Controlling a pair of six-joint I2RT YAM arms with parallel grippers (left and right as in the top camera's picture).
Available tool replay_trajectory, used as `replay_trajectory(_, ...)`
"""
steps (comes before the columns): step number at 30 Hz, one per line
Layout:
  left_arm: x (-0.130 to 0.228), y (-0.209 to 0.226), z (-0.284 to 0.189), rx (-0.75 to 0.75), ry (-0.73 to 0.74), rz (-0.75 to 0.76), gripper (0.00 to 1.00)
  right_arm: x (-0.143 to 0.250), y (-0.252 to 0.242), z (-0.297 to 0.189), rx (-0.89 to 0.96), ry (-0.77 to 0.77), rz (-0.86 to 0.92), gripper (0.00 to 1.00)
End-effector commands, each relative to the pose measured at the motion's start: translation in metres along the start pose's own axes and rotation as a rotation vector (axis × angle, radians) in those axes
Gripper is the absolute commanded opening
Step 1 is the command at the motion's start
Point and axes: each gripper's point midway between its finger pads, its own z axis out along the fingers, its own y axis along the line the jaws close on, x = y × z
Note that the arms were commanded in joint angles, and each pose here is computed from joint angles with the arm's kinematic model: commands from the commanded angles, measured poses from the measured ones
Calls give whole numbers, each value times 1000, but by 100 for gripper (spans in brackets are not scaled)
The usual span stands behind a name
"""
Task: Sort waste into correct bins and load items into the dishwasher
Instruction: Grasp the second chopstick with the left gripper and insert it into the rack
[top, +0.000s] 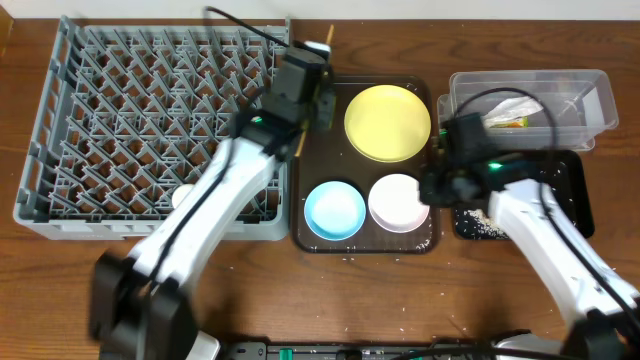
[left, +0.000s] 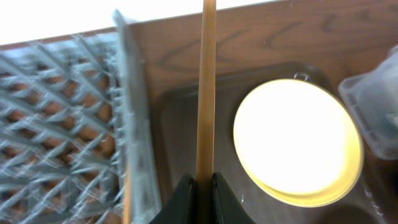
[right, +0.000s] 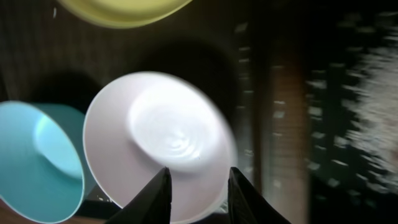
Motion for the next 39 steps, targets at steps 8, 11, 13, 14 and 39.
replay_trajectory(8, 52, 79, -38, -165, 235, -92, 8, -30, -79, -145, 96, -493, 210, 99)
replay_trajectory(11, 52, 102, -32, -231, 230, -117, 8, -29, -78, -151, 90, -512, 208, 99)
replay_trajectory(13, 50, 105, -28, -218, 222, -132, 8, -29, -78, -150, 91, -509, 208, 99)
replay_trajectory(14, 50, 100, -24, -185, 223, -137, 8, -29, -78, -149, 92, -506, 208, 99)
replay_trajectory(39, 86, 83, 61, -107, 327, -171, 23, -29, -79, -147, 94, -499, 209, 99)
